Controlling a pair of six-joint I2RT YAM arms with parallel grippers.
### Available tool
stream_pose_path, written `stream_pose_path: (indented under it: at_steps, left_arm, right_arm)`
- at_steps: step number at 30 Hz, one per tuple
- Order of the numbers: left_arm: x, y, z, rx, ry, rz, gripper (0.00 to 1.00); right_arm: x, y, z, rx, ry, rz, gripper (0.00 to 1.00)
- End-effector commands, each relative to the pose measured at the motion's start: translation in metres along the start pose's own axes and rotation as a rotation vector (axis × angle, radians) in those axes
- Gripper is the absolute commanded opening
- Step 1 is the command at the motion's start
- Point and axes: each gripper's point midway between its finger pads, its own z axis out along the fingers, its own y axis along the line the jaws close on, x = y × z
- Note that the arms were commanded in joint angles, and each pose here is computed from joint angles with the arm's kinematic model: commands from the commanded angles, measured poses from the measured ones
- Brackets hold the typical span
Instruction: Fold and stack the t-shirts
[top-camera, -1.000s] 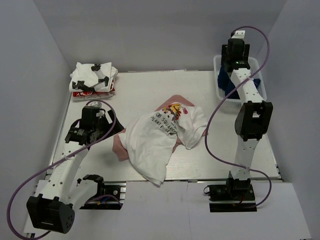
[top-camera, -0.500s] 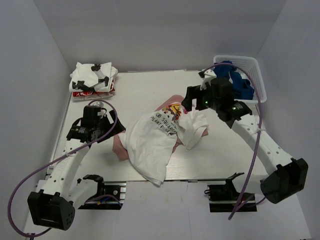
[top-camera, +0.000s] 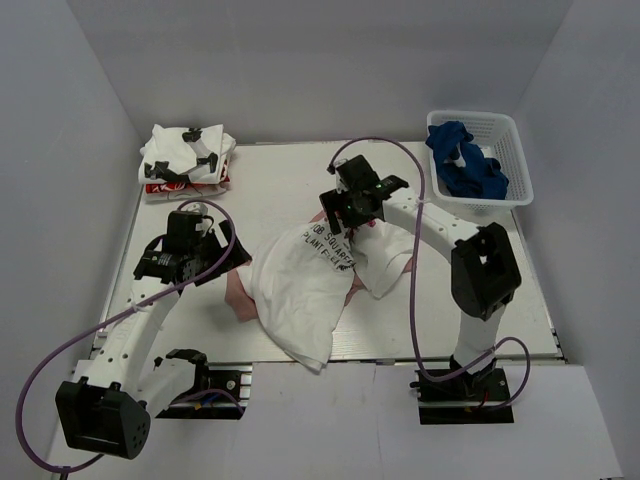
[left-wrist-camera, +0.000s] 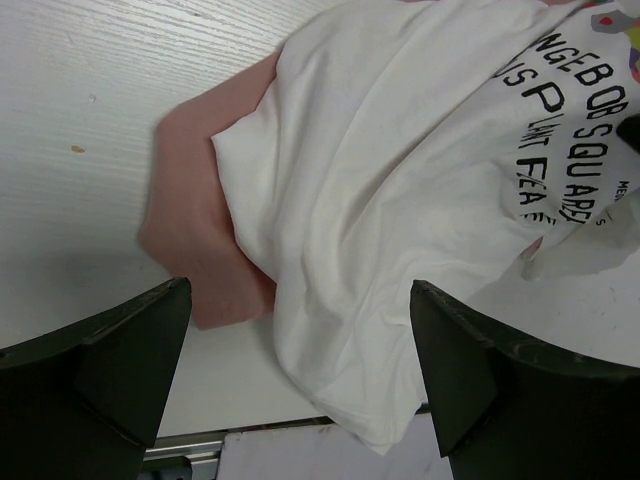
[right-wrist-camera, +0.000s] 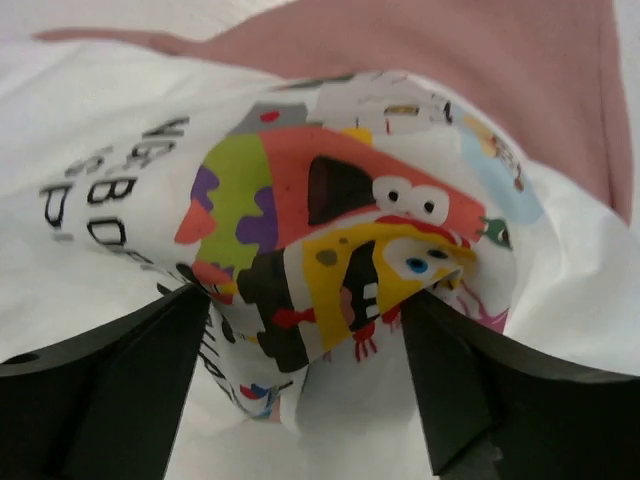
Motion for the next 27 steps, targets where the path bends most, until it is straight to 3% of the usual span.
stream_pose_path:
  at_steps: [1,2,3,5,7,8,11,15,21,27]
  left_arm:
    - [-0.005,0.001,-0.001,-0.006,-0.024,-0.004,1.00]
    - [-0.005,0.001,-0.001,-0.006,-0.024,-0.004,1.00]
    - [-0.005,0.001,-0.001,-0.006,-0.024,-0.004,1.00]
    - [-0.006,0.002,0.000,-0.014,-0.029,-0.005,1.00]
    - [-0.004,0.004,-0.001,-0.019,-0.021,-0.006,1.00]
    - [-0.004,0.004,-0.001,-0.019,-0.021,-0.006,1.00]
    - [-0.004,0.004,-0.001,-0.019,-0.021,-0.006,1.00]
    - [-0.007,0.002,0.000,-0.012,-0.031,-0.004,1.00]
    - [-0.003,-0.009,0.003,0.051,-0.006,-0.002,1.00]
    - [-0.004,-0.014,0.001,0.095,-0.026,0.026,1.00]
  right_arm:
    - [-0.008,-0.013,0.005,0.064,0.039,-0.091,0.80]
    - [-0.013,-0.012,0.009,0.060,0.046,-0.107,0.49]
    - [-0.015,-0.014,0.011,0.058,0.053,-0.106,0.29]
    - [-0.024,-0.007,0.006,0.037,0.034,-0.099,0.01]
    - [-0.041,-0.006,-0.007,0.027,-0.038,-0.080,0.00]
    - [-0.071,-0.001,-0.036,0.008,-0.170,-0.064,0.00]
    - [-0.121,-0.025,-0.101,0.083,-0.368,0.010,0.00]
    - [-0.183,-0.092,-0.203,0.309,-0.634,0.151,0.00]
    - [-0.215,-0.196,-0.313,0.621,-0.884,0.385,0.00]
    - [-0.190,-0.283,-0.361,0.941,-0.972,0.543,0.00]
